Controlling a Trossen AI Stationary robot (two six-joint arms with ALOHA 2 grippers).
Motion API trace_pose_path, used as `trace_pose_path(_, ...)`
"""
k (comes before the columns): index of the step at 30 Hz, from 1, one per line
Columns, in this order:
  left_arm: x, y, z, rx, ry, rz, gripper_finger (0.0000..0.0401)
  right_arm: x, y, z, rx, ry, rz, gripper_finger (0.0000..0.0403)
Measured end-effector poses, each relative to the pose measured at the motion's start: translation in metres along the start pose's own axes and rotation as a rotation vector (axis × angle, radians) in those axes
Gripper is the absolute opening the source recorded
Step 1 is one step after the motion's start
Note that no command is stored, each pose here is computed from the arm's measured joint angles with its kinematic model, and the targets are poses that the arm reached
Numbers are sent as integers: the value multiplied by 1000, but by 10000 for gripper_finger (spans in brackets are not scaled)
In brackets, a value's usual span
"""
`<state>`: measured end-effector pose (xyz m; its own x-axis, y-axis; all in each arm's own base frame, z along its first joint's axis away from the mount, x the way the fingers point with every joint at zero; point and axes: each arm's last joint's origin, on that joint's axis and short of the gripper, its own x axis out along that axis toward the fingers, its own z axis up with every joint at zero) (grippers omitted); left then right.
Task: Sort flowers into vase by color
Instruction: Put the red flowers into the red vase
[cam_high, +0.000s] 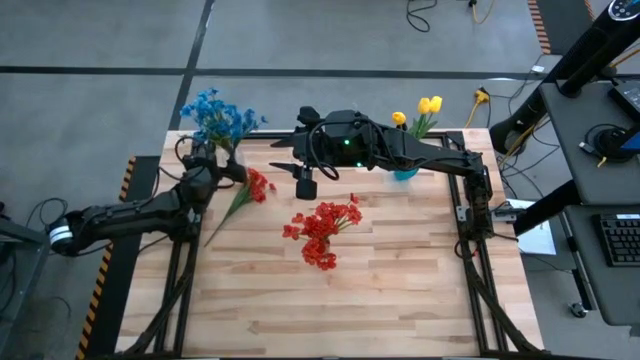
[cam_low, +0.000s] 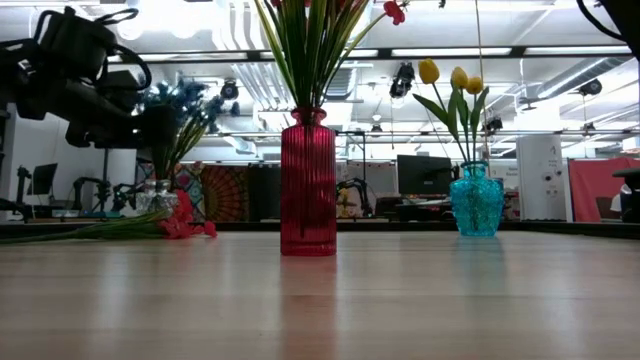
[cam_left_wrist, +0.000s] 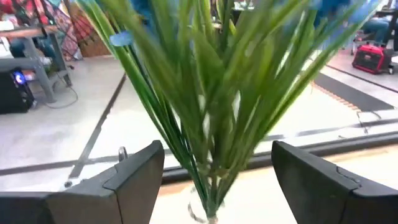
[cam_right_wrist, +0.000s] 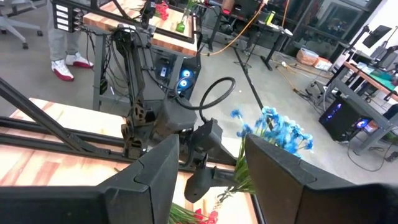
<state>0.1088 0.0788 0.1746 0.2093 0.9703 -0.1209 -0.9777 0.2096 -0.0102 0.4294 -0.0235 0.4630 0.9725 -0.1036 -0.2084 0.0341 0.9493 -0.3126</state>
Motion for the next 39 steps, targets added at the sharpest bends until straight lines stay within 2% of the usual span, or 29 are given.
trace_pose_path(6,-3,-1,1,-4,14,-31,279,0,0,0,0,0,0,178)
trace_pose_path(10,-3,-2,12,26,63,-25,279,0,0,0,0,0,0,178)
trace_pose_path(17,-12,2,37,74,249,11,279,0,0,0,0,0,-1,178)
trace_pose_path(23,-28,8,58,66,392,-31,279,0,0,0,0,1,0,178)
trace_pose_path(26,-34,8,64,64,455,-88,279,0,0,0,7,1,0,178)
trace_pose_path(31,-40,0,62,28,565,-259,279,0,0,-1,8,6,1,178)
trace_pose_path(34,-41,-7,51,17,674,-334,279,0,0,-1,13,10,3,178)
trace_pose_path(39,-40,-20,24,71,861,-364,279,0,1,-1,27,9,3,178)
